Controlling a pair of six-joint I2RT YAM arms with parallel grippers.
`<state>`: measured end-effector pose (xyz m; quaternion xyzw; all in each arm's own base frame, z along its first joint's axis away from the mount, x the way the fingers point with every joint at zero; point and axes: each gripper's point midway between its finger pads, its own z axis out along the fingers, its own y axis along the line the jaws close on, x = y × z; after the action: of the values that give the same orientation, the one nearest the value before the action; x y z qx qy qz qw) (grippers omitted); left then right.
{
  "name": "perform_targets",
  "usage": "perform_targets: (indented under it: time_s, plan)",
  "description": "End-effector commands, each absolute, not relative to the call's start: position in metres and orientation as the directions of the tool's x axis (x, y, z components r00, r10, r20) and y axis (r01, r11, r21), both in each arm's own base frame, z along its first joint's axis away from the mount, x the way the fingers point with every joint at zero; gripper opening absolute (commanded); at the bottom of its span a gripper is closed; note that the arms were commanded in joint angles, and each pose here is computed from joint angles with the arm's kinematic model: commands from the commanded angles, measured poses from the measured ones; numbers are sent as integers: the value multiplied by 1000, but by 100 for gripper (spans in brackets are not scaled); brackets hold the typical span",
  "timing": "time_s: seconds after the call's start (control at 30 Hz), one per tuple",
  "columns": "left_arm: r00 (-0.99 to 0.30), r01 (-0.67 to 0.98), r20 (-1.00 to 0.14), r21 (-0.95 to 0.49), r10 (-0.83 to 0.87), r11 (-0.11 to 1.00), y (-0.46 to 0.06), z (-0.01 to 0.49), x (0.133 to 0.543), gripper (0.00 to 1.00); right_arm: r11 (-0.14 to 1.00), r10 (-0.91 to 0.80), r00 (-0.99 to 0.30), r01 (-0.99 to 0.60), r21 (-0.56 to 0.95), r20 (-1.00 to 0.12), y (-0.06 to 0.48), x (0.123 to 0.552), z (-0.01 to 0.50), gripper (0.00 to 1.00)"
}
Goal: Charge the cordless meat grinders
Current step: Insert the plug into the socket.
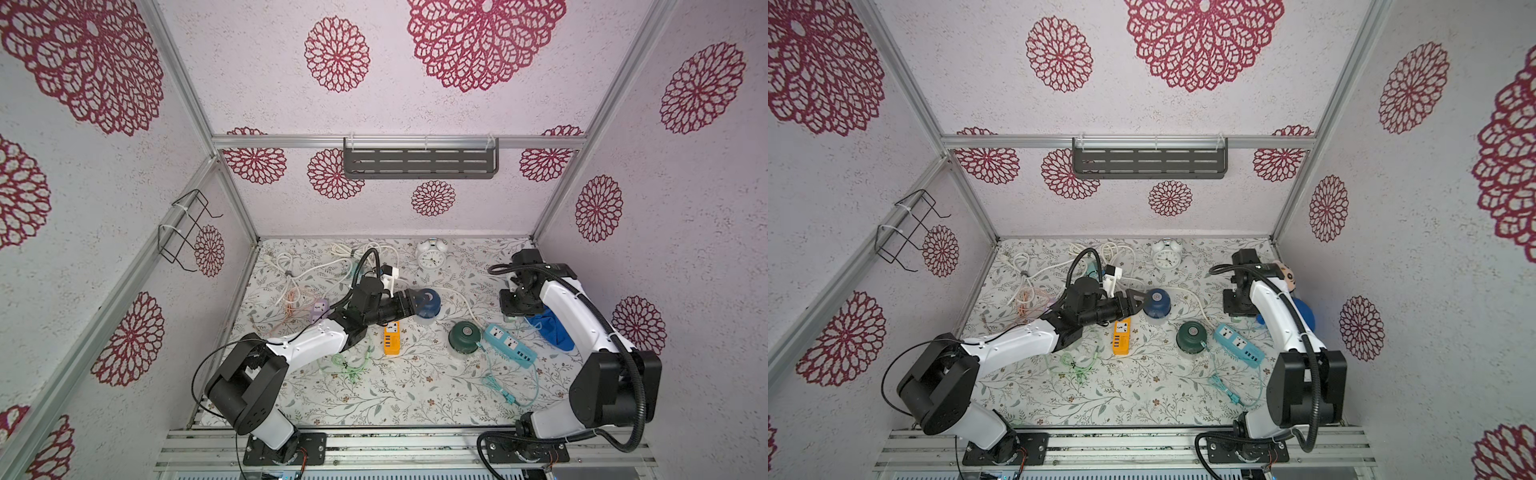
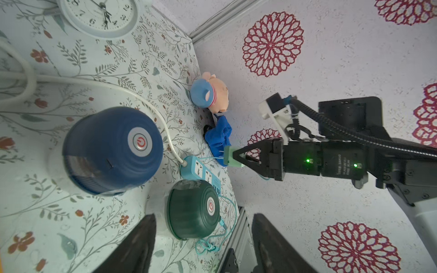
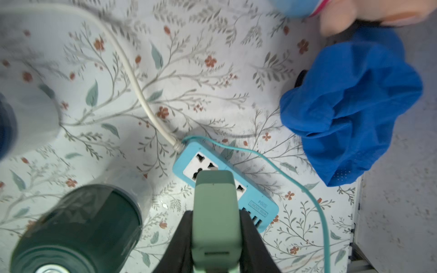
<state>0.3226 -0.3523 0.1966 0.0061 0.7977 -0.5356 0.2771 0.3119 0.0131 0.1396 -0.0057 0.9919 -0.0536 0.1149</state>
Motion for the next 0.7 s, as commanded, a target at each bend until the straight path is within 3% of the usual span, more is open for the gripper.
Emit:
perform_targets:
  time_s: [0.0, 0.2, 0.37, 0.5, 0.67]
  plan:
    - [-822, 382, -476, -867, -312, 319, -358, 227, 314, 67, 970, -137, -986, -113, -214, -97, 15, 293, 128, 0]
    - [-829, 406, -482, -867, -283, 287, -354, 231, 299, 66, 949, -244, -968, -227, -217, -57, 27, 304, 110, 0]
    - [-794, 455, -550, -821, -259, 346, -334, 239, 293, 66, 912, -363, -928, -335, -236, -87, 29, 320, 107, 0]
    - [-768, 479, -586, -793, -258, 377, -323, 241, 288, 67, 881, -415, -909, -392, -265, -35, 19, 325, 100, 0]
    - [-783, 454, -549, -826, -293, 334, -321, 237, 284, 66, 849, -457, -889, -432, -304, -13, 6, 323, 93, 0]
